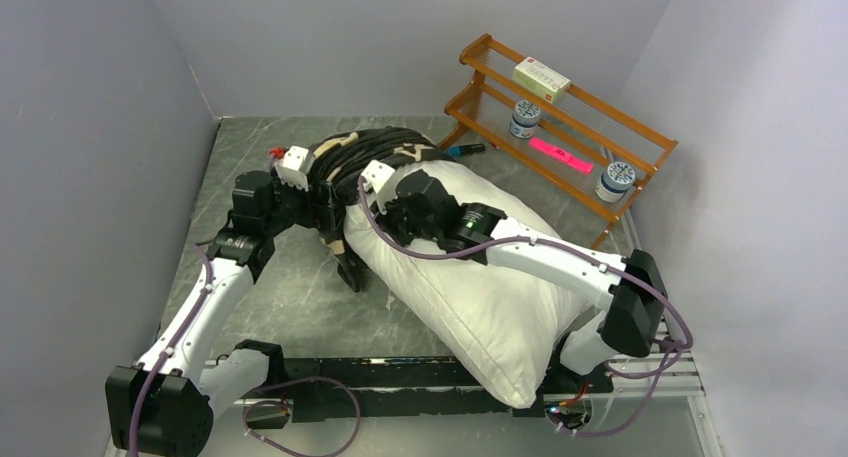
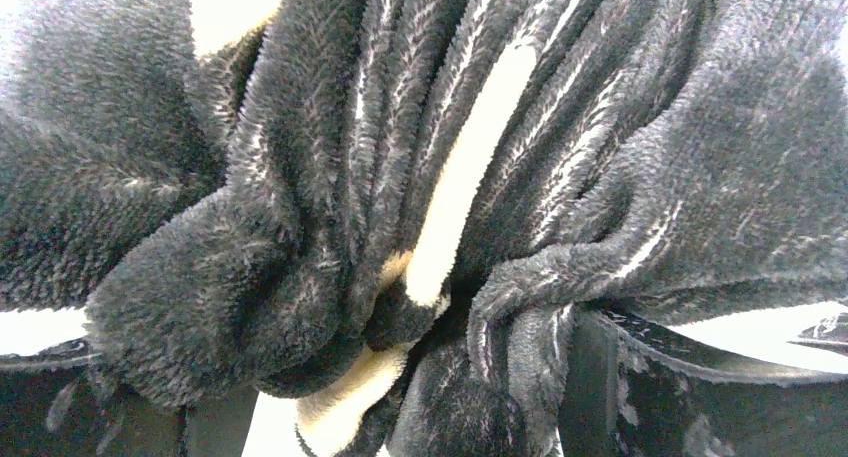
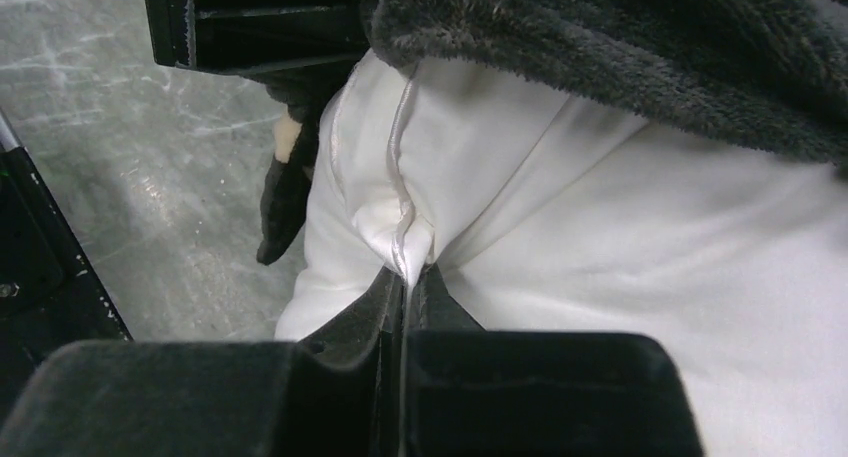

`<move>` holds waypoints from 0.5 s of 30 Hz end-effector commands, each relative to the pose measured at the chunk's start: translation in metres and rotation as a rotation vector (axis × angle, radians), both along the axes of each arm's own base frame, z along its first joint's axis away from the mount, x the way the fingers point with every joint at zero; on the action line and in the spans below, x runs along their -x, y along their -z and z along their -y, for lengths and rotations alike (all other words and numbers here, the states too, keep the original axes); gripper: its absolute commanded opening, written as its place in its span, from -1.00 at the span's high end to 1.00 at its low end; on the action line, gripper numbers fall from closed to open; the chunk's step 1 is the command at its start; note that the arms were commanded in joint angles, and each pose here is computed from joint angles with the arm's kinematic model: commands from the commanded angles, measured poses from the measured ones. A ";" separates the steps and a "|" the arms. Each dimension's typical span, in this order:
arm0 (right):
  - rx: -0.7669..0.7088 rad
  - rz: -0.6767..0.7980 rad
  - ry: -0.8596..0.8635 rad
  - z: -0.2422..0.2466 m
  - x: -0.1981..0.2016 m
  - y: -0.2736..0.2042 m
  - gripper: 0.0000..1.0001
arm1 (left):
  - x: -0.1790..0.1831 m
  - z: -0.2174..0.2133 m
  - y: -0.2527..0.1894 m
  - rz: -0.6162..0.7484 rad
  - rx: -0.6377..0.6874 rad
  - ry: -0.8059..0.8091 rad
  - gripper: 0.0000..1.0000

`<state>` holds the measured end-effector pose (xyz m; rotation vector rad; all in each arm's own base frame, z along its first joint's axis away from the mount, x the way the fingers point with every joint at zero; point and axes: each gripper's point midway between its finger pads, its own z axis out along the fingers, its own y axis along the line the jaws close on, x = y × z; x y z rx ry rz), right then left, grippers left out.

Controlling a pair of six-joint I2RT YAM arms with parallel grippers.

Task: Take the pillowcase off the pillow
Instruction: Remove the pillow from the pillowcase.

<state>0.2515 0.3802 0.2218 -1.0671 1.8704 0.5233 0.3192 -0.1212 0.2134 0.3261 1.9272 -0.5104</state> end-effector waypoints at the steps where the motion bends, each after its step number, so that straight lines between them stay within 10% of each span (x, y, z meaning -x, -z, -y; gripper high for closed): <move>1: -0.012 -0.063 -0.026 0.008 0.016 0.007 1.00 | 0.003 0.023 -0.029 0.101 0.045 0.113 -0.93; 15: -0.074 -0.070 -0.080 0.035 0.047 -0.017 1.00 | -0.045 -0.040 -0.035 0.051 -0.014 -0.321 -0.37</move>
